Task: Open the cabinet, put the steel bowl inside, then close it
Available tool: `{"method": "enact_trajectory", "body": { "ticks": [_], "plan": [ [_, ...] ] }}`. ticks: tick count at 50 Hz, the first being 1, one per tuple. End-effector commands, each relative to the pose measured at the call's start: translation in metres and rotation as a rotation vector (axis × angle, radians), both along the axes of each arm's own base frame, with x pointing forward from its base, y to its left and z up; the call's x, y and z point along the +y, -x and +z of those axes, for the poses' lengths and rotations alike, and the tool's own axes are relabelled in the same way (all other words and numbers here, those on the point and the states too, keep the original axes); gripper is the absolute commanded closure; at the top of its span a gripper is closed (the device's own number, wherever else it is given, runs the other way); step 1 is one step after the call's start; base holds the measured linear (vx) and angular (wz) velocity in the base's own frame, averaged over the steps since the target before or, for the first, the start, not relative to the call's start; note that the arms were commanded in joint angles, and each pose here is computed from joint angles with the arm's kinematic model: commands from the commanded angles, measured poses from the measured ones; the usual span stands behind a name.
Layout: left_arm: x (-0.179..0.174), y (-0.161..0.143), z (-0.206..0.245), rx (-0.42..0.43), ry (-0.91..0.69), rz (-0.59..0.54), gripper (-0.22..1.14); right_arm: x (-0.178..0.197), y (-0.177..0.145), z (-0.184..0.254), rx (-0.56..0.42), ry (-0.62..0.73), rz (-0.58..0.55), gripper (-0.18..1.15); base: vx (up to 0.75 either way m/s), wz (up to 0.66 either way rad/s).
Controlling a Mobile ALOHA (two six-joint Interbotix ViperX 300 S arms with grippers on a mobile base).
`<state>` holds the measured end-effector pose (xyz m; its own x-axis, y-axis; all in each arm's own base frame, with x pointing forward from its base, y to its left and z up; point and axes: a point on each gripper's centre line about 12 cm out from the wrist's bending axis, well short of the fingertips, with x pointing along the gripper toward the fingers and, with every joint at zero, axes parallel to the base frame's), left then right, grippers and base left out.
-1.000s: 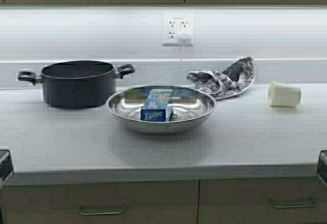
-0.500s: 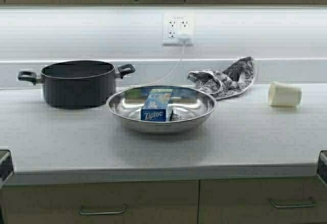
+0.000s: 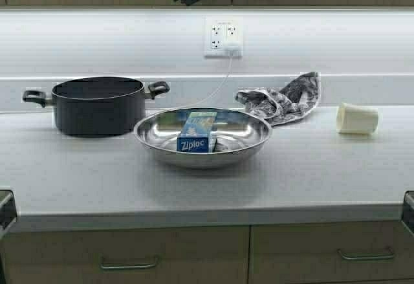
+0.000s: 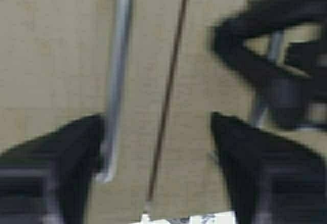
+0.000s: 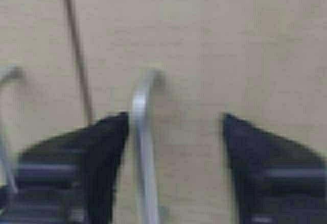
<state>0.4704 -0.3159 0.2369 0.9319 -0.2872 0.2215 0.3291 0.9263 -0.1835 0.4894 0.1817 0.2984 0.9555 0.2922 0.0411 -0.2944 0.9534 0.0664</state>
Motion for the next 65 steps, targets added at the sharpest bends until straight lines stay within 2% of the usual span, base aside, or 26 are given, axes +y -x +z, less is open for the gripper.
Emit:
{"method": "enact_trajectory", "body": {
  "ticks": [1,4,5,7,9,13,16,26,36,43,55,65],
  "plan": [
    [0.006,-0.006,0.027,-0.038,0.034,0.01,0.44,-0.006,-0.007,0.018,-0.042,-0.024,-0.016,0.59,-0.05,-0.04],
    [0.005,-0.006,0.026,-0.026,0.031,0.002,0.73,-0.008,-0.004,0.016,-0.03,-0.02,-0.018,0.91,-0.05,-0.04],
    [0.004,-0.006,0.026,-0.023,0.028,0.0,0.82,-0.009,-0.003,0.014,-0.024,-0.02,-0.019,0.98,-0.05,0.0],
    [0.004,-0.007,0.026,-0.013,0.026,-0.006,0.96,-0.009,-0.001,0.013,-0.017,-0.016,-0.018,1.04,-0.04,0.06],
    [0.003,-0.006,0.025,-0.006,0.023,-0.009,1.01,-0.01,0.002,0.013,-0.015,-0.017,-0.018,1.01,-0.04,0.05],
    [0.006,-0.001,0.026,0.006,0.014,-0.013,0.91,-0.01,0.009,0.015,-0.013,-0.015,-0.013,0.88,-0.02,0.02],
    [0.01,0.01,0.031,0.013,0.011,-0.021,0.85,-0.011,0.018,0.016,-0.006,-0.014,-0.008,0.86,-0.01,0.01],
    [0.02,0.056,0.046,0.045,-0.013,-0.067,0.88,-0.012,0.068,0.022,0.065,0.012,0.041,0.89,0.01,0.01],
    [0.044,0.096,0.049,0.138,-0.086,-0.12,0.88,-0.023,0.107,0.016,0.132,0.064,0.067,0.89,0.01,-0.01],
    [0.066,0.12,0.054,0.143,-0.144,-0.119,0.88,-0.034,0.137,0.018,0.138,0.126,0.089,0.89,-0.03,-0.01],
    [0.104,0.149,0.06,0.23,-0.189,-0.143,0.88,-0.048,0.171,0.009,0.192,0.146,0.099,0.89,-0.07,-0.02],
    [0.131,0.166,0.066,0.271,-0.202,-0.144,0.88,-0.053,0.186,0.003,0.209,0.163,0.102,0.89,-0.11,-0.07]
  ]
}}
